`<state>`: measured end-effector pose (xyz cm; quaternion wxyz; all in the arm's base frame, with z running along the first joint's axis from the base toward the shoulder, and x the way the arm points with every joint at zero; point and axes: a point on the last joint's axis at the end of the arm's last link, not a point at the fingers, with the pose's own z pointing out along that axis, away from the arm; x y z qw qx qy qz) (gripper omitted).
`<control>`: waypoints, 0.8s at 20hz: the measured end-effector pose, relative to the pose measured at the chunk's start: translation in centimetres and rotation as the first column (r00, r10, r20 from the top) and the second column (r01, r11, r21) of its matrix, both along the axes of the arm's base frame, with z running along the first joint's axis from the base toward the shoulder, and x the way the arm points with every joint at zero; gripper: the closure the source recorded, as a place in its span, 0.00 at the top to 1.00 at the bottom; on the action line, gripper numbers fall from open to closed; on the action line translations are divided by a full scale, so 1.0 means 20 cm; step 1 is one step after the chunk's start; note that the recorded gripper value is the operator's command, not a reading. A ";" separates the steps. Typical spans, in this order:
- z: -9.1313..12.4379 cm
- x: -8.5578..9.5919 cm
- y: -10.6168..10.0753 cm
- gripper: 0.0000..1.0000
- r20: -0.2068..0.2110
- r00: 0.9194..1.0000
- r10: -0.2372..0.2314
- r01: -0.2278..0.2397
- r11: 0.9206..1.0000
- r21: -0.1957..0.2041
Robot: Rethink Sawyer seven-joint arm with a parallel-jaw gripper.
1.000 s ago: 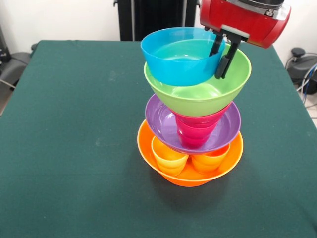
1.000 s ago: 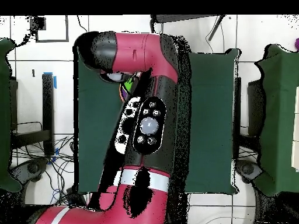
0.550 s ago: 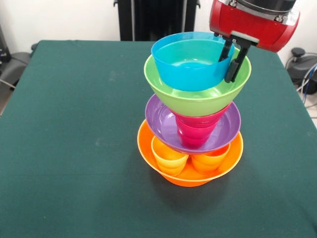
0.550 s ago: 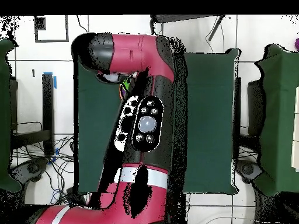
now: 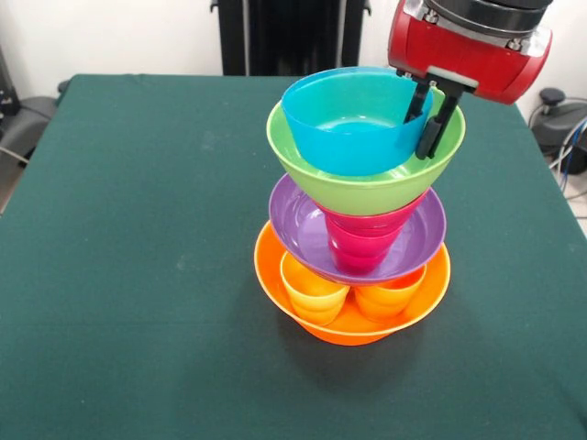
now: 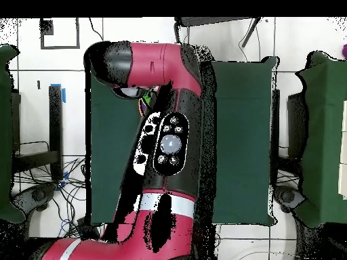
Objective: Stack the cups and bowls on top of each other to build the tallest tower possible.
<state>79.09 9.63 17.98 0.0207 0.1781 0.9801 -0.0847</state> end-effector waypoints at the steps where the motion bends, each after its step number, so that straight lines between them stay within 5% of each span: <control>1: 0.00 0.00 0.00 0.00 0.001 1.000 0.000 0.000 1.000 -0.001; 5: 0.00 0.00 0.00 0.00 0.002 1.000 0.001 -0.001 1.000 -0.002; 6: 0.00 0.00 0.00 1.00 0.002 1.000 0.001 -0.001 1.000 -0.002; 16: 0.00 0.00 0.00 1.00 0.003 1.000 0.003 -0.002 1.000 -0.004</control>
